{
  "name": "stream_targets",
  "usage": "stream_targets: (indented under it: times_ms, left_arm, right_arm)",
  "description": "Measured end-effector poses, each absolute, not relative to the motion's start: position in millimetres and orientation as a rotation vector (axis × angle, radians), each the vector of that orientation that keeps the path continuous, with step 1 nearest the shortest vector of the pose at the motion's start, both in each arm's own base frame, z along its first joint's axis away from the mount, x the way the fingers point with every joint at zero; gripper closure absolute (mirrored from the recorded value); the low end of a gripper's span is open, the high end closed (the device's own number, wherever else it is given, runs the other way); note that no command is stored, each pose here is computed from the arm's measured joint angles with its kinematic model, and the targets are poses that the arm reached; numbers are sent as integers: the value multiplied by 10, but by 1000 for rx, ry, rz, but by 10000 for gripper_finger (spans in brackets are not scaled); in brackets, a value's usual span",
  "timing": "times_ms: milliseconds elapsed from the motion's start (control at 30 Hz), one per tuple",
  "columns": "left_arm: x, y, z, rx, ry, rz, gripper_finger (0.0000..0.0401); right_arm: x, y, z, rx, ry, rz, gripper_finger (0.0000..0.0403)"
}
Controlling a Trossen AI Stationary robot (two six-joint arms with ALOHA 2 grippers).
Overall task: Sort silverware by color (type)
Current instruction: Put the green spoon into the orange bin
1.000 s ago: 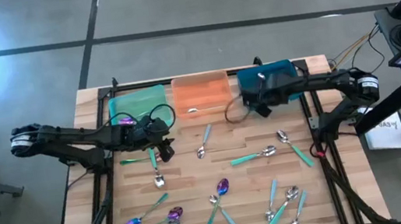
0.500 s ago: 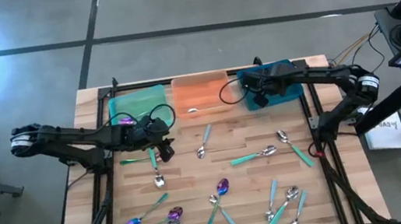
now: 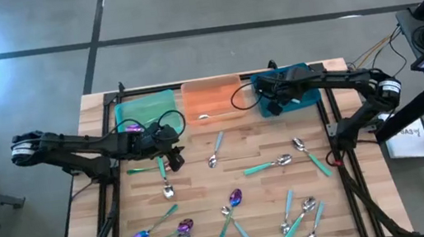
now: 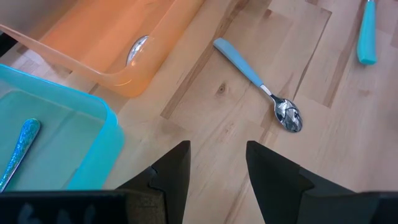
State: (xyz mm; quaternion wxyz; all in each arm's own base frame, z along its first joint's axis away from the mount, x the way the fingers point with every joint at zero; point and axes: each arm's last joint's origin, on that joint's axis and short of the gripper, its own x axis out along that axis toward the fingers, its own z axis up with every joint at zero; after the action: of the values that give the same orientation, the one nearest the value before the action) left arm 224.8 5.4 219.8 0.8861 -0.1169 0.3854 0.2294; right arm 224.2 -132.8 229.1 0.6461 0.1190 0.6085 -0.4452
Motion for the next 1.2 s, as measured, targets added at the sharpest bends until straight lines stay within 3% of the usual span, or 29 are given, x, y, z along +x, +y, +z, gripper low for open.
stream_targets:
  times_ms: [167, 367, 500, 833, 1200]
  left_arm:
    - [2248, 54, 2198, -244, 802, 476, 260]
    - [2248, 53, 2198, -244, 803, 475, 260]
    - [2248, 52, 2197, -247, 804, 470, 260]
    - [2249, 39, 2193, -266, 819, 427, 260]
    - [2239, 30, 2182, -256, 845, 393, 260]
  right_arm:
    - [2417, -1017, 2270, 349, 1393, -719, 287]
    - [2623, -367, 2248, 155, 1433, -332, 301]
    - [2692, 29, 2202, 56, 1436, -191, 304]
    - [2862, 642, 1898, -45, 1430, -58, 301]
    - [2993, 707, 1537, -104, 1485, -116, 308]
